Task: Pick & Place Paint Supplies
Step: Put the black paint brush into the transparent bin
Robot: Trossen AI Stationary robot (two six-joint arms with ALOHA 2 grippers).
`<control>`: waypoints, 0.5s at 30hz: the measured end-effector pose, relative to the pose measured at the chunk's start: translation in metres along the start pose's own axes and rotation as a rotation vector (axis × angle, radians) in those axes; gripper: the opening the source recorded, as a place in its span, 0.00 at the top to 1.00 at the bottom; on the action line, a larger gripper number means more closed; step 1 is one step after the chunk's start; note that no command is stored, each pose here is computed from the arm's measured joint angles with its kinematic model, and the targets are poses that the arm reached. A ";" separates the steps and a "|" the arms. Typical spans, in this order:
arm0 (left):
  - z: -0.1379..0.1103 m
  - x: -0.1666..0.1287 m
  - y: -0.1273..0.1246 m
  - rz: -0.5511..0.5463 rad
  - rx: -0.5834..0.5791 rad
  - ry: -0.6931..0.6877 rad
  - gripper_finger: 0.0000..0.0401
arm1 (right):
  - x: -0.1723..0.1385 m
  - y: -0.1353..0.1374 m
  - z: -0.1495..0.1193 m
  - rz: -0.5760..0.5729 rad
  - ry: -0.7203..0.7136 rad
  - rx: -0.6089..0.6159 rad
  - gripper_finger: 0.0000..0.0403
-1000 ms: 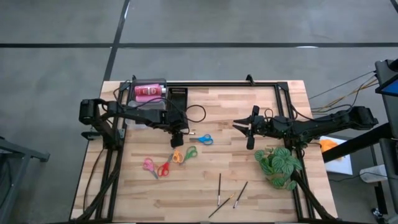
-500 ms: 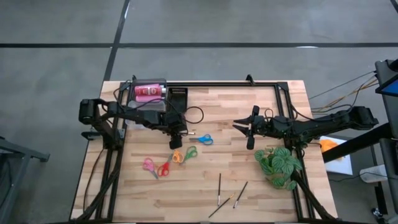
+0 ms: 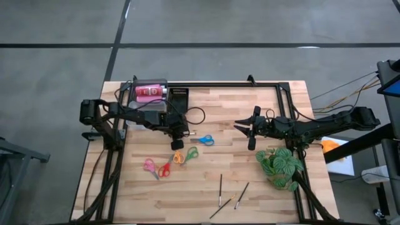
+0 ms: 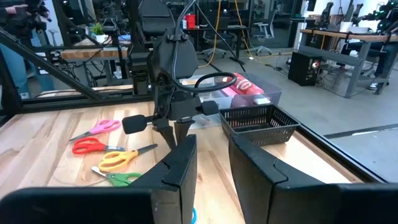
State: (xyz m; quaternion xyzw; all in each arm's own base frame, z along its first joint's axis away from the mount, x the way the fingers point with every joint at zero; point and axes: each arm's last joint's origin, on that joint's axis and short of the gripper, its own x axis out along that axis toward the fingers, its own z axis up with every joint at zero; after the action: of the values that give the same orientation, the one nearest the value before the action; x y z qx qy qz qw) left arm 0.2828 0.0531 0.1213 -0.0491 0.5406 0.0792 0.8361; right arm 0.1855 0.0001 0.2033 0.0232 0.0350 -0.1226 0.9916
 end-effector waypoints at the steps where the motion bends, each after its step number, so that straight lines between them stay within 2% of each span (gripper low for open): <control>1: 0.000 0.000 0.000 0.001 0.000 0.000 0.96 | 0.000 0.000 0.000 0.000 0.000 0.000 0.78; 15: 0.000 0.000 0.000 0.001 0.000 0.000 0.98 | 0.000 0.000 0.000 0.000 0.000 0.000 0.78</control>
State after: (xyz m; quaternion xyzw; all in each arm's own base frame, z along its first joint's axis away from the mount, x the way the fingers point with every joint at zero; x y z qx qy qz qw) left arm 0.2828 0.0531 0.1214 -0.0489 0.5405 0.0795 0.8362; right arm 0.1855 0.0001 0.2033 0.0233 0.0350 -0.1226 0.9916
